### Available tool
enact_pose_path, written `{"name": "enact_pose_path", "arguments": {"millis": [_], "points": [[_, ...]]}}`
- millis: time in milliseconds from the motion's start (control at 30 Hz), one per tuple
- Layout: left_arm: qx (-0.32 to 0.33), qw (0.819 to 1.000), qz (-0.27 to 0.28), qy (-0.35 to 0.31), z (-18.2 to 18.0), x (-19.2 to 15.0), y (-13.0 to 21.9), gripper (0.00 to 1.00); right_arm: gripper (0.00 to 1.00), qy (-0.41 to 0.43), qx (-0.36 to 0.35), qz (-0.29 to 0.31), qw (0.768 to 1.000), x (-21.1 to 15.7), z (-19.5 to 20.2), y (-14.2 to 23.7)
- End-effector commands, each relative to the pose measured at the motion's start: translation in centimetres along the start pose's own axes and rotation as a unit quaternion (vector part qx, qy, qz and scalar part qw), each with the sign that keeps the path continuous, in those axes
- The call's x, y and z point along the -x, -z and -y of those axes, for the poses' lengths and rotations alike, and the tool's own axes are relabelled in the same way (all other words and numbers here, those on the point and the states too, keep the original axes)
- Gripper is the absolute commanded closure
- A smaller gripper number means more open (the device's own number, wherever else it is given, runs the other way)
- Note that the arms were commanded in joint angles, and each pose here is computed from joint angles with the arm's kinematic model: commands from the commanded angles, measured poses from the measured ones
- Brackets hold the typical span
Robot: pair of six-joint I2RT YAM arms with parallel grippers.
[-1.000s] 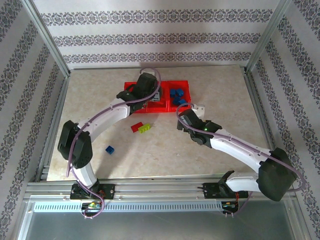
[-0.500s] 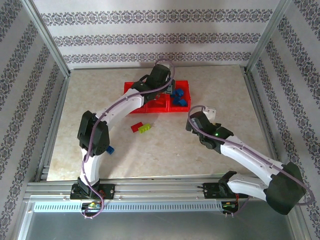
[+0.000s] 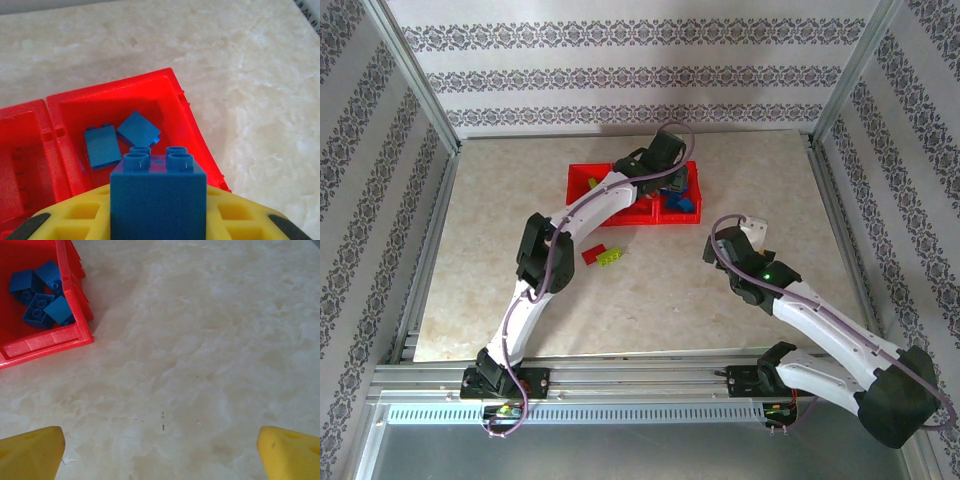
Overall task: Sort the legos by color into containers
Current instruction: Place the lego in the container.
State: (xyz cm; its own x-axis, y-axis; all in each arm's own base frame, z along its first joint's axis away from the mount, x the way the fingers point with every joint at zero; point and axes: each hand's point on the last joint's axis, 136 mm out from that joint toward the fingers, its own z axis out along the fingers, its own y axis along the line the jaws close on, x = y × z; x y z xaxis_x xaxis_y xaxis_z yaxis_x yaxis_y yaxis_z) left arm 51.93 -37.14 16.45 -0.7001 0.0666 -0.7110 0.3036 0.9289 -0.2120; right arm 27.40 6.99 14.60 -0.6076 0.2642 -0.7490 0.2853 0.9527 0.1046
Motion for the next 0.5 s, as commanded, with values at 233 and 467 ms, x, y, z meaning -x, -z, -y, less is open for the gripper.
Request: {"name": "enact_pose_path", "arguments": {"millis": [233,467], "points": [[0.020,0.997,-0.062,-0.032,-0.3,-3.4,-3.0,0.67,0.02,-0.005,-0.016,-0.001,1.000,-0.5,1.1,-0.3],[0.026,0.997,-0.063,-0.035,-0.5,-3.5,-3.0,0.49,0.02,-0.005,-0.014,-0.005,1.000,-0.6,0.9,-0.4]]}}
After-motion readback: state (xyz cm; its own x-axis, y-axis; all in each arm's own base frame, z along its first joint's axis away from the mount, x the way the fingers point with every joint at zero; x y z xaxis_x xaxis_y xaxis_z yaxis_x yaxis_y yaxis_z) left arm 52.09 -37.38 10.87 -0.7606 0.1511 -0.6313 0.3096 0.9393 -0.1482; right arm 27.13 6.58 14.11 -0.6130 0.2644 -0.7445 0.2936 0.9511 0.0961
